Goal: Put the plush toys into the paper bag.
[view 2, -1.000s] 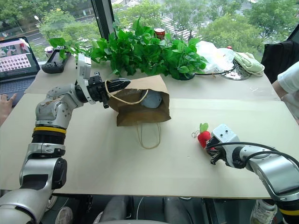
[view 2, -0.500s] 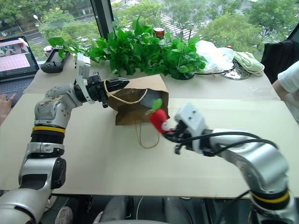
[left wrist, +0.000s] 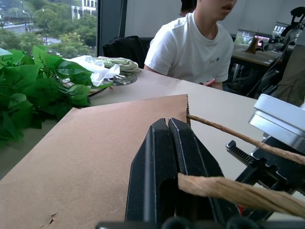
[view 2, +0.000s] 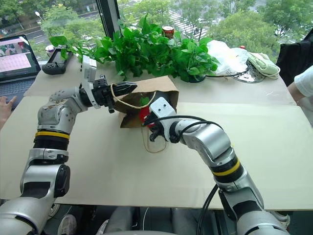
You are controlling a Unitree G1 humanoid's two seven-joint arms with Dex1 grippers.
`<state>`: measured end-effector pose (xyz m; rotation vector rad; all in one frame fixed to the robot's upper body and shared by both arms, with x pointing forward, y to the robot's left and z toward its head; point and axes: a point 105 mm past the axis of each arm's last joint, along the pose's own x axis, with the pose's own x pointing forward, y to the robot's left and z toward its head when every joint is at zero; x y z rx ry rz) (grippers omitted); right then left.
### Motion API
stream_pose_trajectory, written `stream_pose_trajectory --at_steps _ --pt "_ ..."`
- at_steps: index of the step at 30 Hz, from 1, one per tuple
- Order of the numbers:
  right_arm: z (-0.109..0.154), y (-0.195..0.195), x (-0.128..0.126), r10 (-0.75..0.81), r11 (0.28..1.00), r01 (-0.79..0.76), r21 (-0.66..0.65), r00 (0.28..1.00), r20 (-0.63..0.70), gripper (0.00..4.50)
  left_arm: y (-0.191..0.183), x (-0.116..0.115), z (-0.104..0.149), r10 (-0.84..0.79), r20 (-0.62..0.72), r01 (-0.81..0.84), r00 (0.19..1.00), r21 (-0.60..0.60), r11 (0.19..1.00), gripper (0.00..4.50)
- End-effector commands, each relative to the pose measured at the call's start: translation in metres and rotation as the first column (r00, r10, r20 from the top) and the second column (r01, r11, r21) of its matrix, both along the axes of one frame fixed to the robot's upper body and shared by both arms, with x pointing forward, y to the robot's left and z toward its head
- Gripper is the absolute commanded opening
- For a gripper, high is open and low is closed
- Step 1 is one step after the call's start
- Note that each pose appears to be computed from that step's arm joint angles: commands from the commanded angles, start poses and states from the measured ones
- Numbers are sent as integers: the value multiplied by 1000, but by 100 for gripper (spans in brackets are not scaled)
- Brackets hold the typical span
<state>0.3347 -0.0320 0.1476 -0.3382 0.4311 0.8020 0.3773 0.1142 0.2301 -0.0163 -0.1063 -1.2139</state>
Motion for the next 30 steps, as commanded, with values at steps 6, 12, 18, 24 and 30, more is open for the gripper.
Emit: stream_pose_trajectory --at_steps 6,12,18,24,30 --pt "35 29 36 -20 998 13 64 993 121 42 -5 -3 12 -28 50 28 998 -1 1000 0" --pt "38 32 43 -53 996 42 82 989 141 134 -4 -3 11 -27 49 27 998 1 1000 0" --pt "40 30 39 -54 994 40 104 990 134 328 -4 -3 11 -23 49 23 999 1 1000 0" --pt "47 7 24 -50 994 36 102 989 138 359 -3 -2 11 -20 50 20 999 1 1000 0" --pt "36 -13 -14 -5 997 -3 79 995 101 359 -3 -2 11 -17 51 17 999 1 1000 0"
